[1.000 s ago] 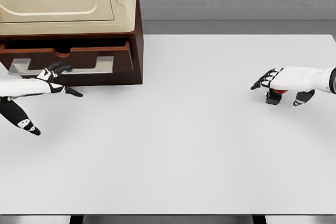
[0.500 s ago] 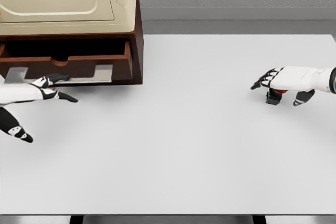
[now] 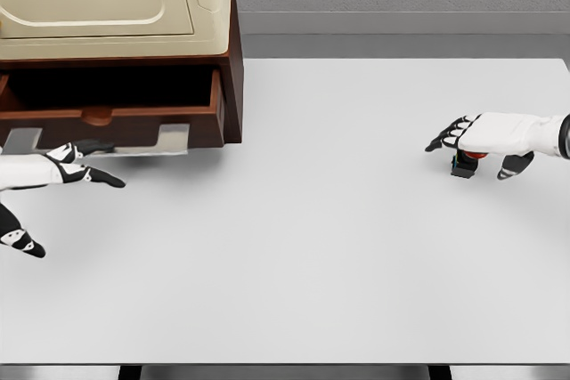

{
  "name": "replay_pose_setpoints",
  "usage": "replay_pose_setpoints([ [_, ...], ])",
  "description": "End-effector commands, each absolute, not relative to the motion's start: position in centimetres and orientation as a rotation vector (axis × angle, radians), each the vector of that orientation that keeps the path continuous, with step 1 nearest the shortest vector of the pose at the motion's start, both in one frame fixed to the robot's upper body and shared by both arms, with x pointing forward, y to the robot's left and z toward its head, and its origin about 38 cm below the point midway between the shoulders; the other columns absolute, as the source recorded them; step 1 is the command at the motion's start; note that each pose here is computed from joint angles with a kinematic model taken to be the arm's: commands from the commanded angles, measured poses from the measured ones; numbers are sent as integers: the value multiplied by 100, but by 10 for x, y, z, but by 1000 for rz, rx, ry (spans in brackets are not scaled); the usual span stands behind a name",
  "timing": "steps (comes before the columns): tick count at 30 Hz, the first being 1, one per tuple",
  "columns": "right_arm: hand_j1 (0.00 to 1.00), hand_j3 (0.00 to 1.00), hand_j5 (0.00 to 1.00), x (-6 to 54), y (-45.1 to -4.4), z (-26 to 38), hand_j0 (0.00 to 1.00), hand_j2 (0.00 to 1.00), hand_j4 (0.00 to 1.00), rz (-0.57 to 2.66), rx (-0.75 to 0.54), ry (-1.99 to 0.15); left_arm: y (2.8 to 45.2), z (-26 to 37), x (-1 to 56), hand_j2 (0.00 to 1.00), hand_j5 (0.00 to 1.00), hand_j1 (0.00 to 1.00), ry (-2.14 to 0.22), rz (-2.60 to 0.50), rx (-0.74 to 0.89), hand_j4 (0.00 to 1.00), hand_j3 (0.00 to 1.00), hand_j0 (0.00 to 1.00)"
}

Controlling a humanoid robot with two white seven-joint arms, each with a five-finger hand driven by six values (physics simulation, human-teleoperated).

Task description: Open the cabinet drawer with left arm, and place a switch into the drawer with right arm

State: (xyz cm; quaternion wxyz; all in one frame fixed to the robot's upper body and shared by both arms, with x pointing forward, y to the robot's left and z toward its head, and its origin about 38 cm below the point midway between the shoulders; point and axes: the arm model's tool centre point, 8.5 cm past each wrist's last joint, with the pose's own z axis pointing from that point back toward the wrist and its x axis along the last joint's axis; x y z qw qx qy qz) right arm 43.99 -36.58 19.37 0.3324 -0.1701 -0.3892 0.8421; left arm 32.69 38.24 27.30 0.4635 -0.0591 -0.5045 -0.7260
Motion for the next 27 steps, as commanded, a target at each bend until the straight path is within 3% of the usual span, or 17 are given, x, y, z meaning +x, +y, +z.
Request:
replay_pose_setpoints([
  [1,100,100,100,440,-366,194,100,100,100,2195,-445,-1019,388,270,324,100,100,100,-1210,-1824,-118,100,100,100],
  [27,93,93,93,440,-366,194,93,93,93,2195,-445,-1019,389,323,333,100,100,100,-1366,-1767,-47,100,100,100],
])
